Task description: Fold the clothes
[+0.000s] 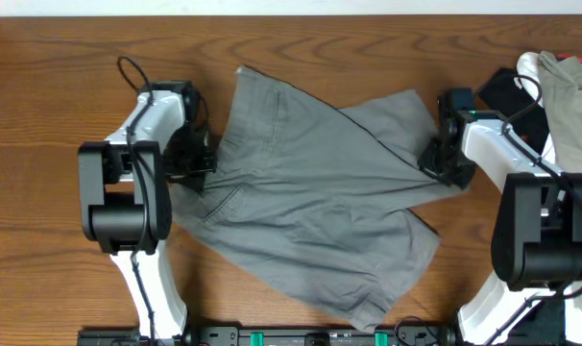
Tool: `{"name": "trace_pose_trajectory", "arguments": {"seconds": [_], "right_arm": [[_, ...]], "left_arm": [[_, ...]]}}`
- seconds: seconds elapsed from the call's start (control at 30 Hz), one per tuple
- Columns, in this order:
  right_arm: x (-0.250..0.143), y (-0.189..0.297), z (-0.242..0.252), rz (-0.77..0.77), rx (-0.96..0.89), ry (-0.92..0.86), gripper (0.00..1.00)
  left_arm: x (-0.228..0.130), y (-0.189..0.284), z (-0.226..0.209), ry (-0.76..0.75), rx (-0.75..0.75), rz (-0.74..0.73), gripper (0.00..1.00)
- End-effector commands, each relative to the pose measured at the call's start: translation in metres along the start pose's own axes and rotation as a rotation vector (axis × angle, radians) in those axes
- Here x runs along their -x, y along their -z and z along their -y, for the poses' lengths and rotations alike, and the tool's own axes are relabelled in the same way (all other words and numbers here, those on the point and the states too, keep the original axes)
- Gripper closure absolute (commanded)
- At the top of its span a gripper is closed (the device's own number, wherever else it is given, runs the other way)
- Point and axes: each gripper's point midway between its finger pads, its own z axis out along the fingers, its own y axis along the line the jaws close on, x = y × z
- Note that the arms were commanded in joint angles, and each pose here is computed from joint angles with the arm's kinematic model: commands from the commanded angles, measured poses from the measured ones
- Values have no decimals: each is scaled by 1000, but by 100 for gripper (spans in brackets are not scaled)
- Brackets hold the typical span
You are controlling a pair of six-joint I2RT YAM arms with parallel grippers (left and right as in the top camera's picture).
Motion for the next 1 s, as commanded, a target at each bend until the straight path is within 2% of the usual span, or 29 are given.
{"name": "trace_pose_trajectory", "arguments": {"seconds": [0.0,0.07,0.13,0.2,0.33,0.5,0.73,0.97], "right_arm": [[20,25,-5,116,62,154,82],[25,58,-47,183,308,341,76],[30,98,-78,273,515,449,63],[43,136,-90,383,625,446,53],[64,168,-96,487,705,341,53],[73,148,-111,471,723,300,50],[78,85,-130,375,722,265,41],[69,42,-137,290,713,269,36]], "left_arm": [[0,-7,-29,62,74,-10,94],[3,3,-28,62,69,29,94],[7,18,-21,50,32,87,94],[11,37,-13,32,-12,164,94],[25,88,9,-34,-133,373,87],[61,138,36,-108,-225,641,67],[116,137,71,-196,-241,800,46],[164,110,83,-221,-250,875,44]]}}
